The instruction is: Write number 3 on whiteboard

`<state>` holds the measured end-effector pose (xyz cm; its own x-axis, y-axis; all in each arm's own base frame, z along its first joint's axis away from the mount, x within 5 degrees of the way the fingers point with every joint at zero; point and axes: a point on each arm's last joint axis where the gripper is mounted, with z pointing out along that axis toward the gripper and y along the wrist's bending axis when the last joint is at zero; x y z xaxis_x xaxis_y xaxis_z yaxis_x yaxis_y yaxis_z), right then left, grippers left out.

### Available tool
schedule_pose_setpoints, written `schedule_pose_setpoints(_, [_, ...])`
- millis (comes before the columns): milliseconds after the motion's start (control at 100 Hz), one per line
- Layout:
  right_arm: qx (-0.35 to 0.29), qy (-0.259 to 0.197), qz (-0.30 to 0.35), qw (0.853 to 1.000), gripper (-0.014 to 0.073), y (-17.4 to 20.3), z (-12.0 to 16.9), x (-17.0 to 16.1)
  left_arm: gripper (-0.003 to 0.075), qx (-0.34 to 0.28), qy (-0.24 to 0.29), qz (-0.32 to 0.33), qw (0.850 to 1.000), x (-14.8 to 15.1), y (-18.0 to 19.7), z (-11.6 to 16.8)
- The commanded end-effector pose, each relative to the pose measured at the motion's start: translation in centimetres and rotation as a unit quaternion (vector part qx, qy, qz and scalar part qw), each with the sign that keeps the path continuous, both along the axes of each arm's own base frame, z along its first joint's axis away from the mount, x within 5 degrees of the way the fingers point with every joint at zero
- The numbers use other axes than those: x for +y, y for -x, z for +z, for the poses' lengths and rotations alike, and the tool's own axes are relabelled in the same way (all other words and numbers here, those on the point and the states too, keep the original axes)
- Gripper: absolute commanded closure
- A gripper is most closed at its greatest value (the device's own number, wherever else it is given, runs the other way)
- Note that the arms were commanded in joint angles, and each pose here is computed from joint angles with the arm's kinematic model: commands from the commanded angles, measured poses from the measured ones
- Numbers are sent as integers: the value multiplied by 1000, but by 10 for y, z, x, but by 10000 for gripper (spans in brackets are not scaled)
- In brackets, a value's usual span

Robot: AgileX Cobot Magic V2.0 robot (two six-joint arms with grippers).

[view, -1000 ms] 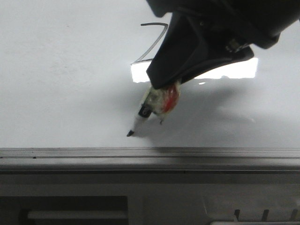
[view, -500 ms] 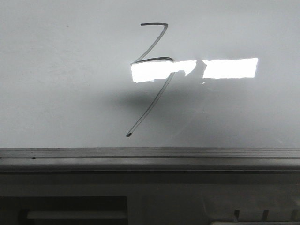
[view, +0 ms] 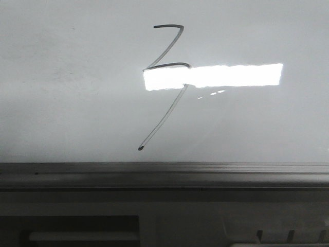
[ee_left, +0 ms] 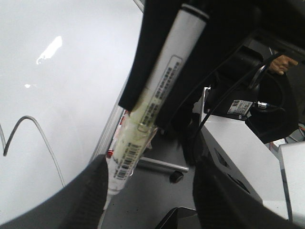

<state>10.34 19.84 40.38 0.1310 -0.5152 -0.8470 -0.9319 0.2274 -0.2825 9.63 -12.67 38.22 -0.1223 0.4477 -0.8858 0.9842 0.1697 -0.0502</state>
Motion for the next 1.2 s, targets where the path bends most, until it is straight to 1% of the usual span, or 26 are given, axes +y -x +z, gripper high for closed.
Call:
schedule_pose_setpoints(0, [-22, -59, -4, 998, 637, 1, 21, -1, 354, -16, 43, -6, 999, -2, 1, 15])
schedule_pose_setpoints(310, [-27, -70, -8, 997, 638, -1, 22, 0, 355, -1, 41, 5, 999, -9, -11, 10])
schedule_pose_setpoints(390, [-27, -70, -8, 997, 638, -1, 22, 0, 376, -3, 43, 15, 999, -10, -15, 10])
schedule_pose_setpoints(430, [-27, -70, -8, 997, 638, -1, 22, 0, 408, -6, 46, 22, 999, -10, -17, 10])
schedule_pose_setpoints(470, [-27, -70, -8, 997, 638, -1, 22, 0, 454, -8, 48, 27, 998, -10, -18, 10])
schedule_pose_setpoints(520, [-27, -70, -8, 997, 638, -1, 22, 0, 532, -12, 51, 34, 998, -10, -20, 11])
schedule_pose_setpoints(530, [-27, -70, -8, 997, 638, -1, 22, 0, 532, -13, 51, 35, 998, -10, -20, 11])
schedule_pose_setpoints(610, [-28, -72, -8, 997, 638, -1, 23, 0, 680, -15, 53, 40, 998, -10, -21, 11])
schedule_pose_setpoints(620, [-28, -72, -8, 997, 638, -1, 23, 0, 680, -15, 53, 40, 998, -10, -21, 11])
schedule_pose_setpoints(640, [-29, -74, -9, 997, 637, -1, 23, 0, 726, -15, 53, 40, 998, -10, -21, 11])
schedule_pose_setpoints(660, [-30, -75, -9, 997, 635, -1, 23, 0, 740, -14, 52, 40, 998, -10, -22, 11])
schedule_pose_setpoints(710, [-32, -80, -10, 996, 629, -1, 24, 1, 741, -13, 52, 40, 998, -11, -22, 10])
schedule_pose_setpoints(760, [-37, -87, -13, 995, 595, -2, 26, 1, 741, -8, 48, 39, 998, -12, -24, 9])
schedule_pose_setpoints(810, [-42, -97, -15, 994, 529, -3, 28, 1, 741, -3, 44, 36, 998, -13, -25, 7])
schedule_pose_setpoints(830, [-44, -101, -17, 994, 492, -3, 29, 1, 741, -2, 42, 36, 998, -13, -27, 6])
schedule_pose_setpoints(850, [-48, -107, -18, 993, 435, -3, 30, 1, 741, 0, 41, 36, 998, -14, -27, 5])
schedule_pose_setpoints(880, [-53, -111, -20, 992, 391, -3, 31, 1, 741, 4, 39, 37, 999, -14, -28, 3])
schedule_pose_setpoints(910, [-59, -117, -23, 991, 315, -4, 33, -1, 741, 9, 37, 38, 999, -15, -29, 1])
schedule_pose_setpoints(950, [-72, -123, -28, 989, 235, -4, 36, -5, 741, 18, 37, 45, 998, -15, -31, -2])
schedule_pose_setpoints(1000, [-84, -125, -33, 988, 168, -4, 39, -10, 741, 23, 38, 58, 997, -15, -33, -6])
schedule_pose_setpoints(1040, [-90, -128, -41, 987, 149, -5, 42, -16, 741, 31, 45, 83, 995, -14, -36, -9])
schedule_pose_setpoints(1090, [-91, -129, -54, 986, 160, -6, 45, -24, 741, 46, 56, 122, 990, -13, -41, -14])
schedule_pose_setpoints(1160, [-84, -126, -79, 985, 200, -8, 48, -39, 741, 70, 80, 193, 975, -9, -49, -23])
schedule_pose_setpoints(1190, [-75, -125, -92, 985, 239, -9, 48, -45, 741, 78, 90, 220, 968, -7, -51, -26])
